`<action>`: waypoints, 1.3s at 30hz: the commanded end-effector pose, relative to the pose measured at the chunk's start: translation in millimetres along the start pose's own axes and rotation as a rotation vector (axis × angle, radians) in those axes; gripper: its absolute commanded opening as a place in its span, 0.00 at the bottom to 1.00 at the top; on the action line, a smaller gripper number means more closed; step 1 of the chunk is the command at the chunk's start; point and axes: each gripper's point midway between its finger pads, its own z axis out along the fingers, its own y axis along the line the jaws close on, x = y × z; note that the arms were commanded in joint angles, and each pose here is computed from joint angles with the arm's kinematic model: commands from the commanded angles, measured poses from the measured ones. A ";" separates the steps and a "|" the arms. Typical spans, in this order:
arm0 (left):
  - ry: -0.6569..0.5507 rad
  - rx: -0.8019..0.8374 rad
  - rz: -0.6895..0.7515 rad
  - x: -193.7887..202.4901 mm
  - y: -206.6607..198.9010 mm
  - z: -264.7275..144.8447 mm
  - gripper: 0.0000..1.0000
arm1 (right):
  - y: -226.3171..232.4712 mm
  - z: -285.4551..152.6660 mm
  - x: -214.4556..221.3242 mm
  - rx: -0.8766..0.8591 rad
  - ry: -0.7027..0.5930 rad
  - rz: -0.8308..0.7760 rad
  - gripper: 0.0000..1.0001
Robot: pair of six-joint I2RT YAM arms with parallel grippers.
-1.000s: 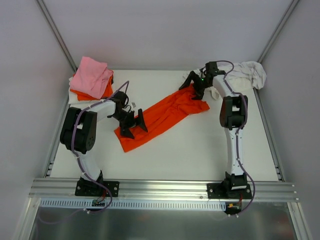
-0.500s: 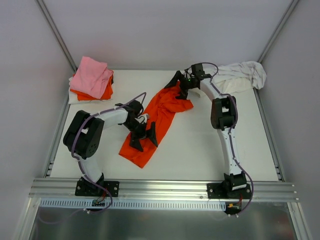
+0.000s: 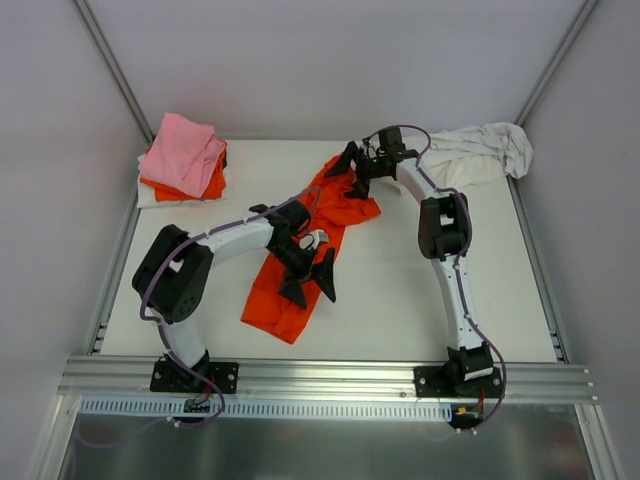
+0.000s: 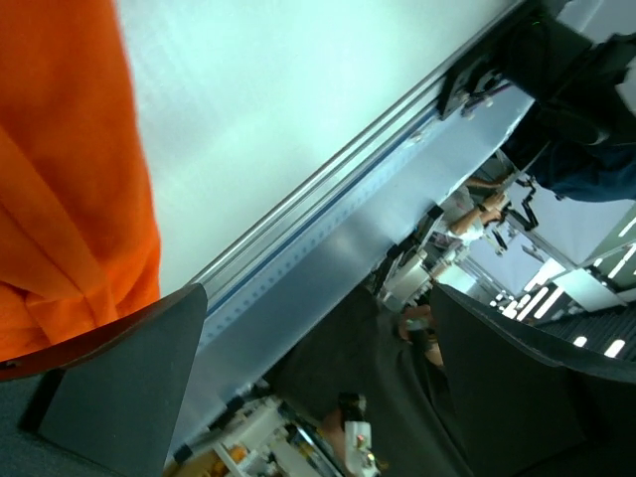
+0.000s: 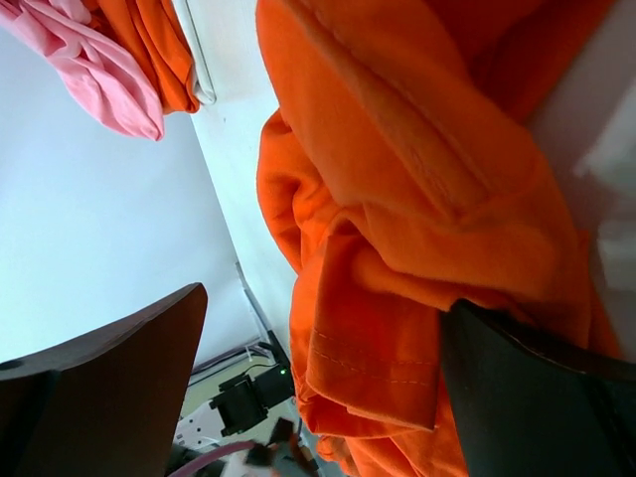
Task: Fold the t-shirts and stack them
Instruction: Rotate the tshirt 90 degrees
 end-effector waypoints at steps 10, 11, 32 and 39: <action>-0.287 0.044 0.370 -23.4 -72.8 -68.9 0.98 | 98.4 -229.2 -48.6 0.070 -0.408 -0.274 1.00; -0.303 0.043 0.379 -26.1 -73.7 -70.4 0.99 | 99.7 -239.6 -41.3 0.090 -0.413 -0.289 0.99; -0.649 -0.271 0.330 -225.2 -19.3 -132.8 0.99 | -43.2 -179.8 208.5 0.388 -0.029 -0.027 0.99; -0.643 -0.168 0.325 -263.9 -32.6 -119.2 0.99 | -47.2 -171.5 194.0 0.419 0.014 -0.045 0.99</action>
